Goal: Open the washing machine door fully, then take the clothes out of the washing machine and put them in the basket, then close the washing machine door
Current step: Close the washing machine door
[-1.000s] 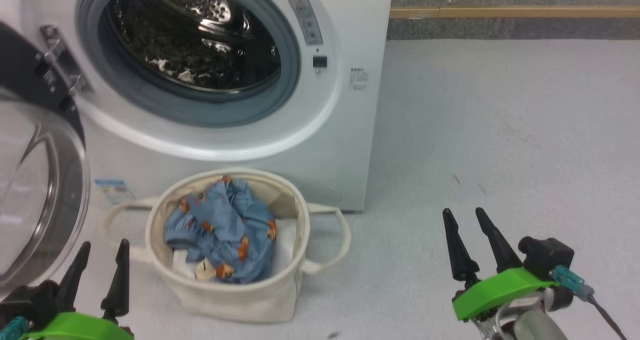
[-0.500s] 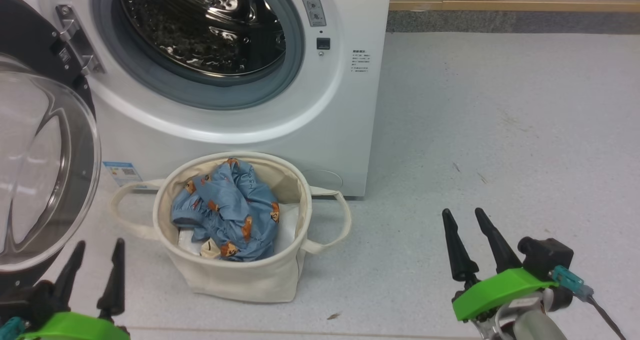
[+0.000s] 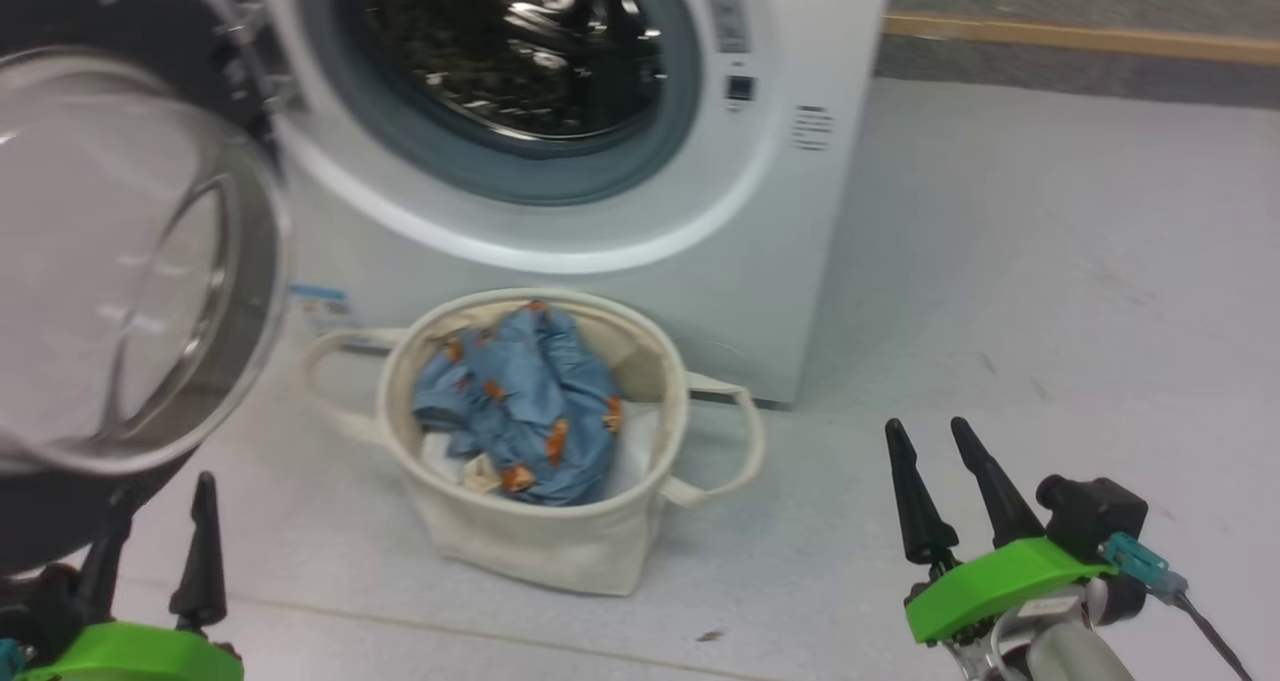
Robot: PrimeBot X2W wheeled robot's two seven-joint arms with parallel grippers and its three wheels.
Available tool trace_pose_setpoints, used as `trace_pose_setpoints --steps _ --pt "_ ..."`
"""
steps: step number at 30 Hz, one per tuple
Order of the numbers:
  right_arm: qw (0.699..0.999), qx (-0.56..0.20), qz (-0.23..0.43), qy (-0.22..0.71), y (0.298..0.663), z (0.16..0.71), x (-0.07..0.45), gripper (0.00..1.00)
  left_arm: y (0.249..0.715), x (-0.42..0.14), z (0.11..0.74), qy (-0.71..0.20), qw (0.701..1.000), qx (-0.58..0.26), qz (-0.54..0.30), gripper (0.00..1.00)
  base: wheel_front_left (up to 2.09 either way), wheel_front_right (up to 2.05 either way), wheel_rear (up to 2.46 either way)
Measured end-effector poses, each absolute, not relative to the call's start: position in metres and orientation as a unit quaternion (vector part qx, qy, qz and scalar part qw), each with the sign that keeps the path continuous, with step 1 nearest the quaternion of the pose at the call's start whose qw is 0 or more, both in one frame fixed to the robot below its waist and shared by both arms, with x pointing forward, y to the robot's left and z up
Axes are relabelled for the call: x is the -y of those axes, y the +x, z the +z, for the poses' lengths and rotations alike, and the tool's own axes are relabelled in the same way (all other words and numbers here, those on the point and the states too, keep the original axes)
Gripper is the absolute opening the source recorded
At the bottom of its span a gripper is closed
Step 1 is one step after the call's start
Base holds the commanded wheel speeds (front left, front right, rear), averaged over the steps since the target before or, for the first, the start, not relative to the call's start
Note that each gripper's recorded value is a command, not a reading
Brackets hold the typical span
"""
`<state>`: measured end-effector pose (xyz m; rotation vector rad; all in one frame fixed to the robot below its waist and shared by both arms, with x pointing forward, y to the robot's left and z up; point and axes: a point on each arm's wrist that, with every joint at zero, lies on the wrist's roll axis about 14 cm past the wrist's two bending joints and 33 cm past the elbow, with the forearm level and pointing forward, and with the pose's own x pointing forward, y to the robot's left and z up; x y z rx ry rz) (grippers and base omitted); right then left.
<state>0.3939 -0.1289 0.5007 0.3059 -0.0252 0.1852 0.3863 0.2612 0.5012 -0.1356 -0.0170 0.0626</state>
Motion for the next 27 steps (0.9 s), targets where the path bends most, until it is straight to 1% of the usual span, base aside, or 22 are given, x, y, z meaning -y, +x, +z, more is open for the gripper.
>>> trace_pose_setpoints --steps 5,6,15,21,27 --pt "0.979 0.006 0.133 0.154 0.403 0.500 0.099 1.00 0.362 -0.298 0.504 -0.067 0.993 0.017 0.090 1.00 0.00 0.00 0.00" --pt "0.976 0.002 0.151 0.155 0.407 0.500 0.085 1.00 0.350 -0.313 0.505 -0.071 0.990 0.022 0.117 1.00 0.00 0.00 0.00" --pt "0.957 -0.014 0.242 0.157 0.415 0.499 0.014 1.00 0.285 -0.368 0.507 -0.061 0.974 0.029 0.215 1.00 0.00 0.00 0.00" --pt "0.940 -0.020 0.300 0.160 0.411 0.504 -0.031 1.00 0.245 -0.391 0.512 -0.055 0.962 0.038 0.263 1.00 0.00 0.00 0.00" --pt "0.925 -0.027 0.344 0.157 0.397 0.505 -0.063 1.00 0.215 -0.406 0.515 -0.055 0.952 0.048 0.297 1.00 0.00 0.00 0.00"
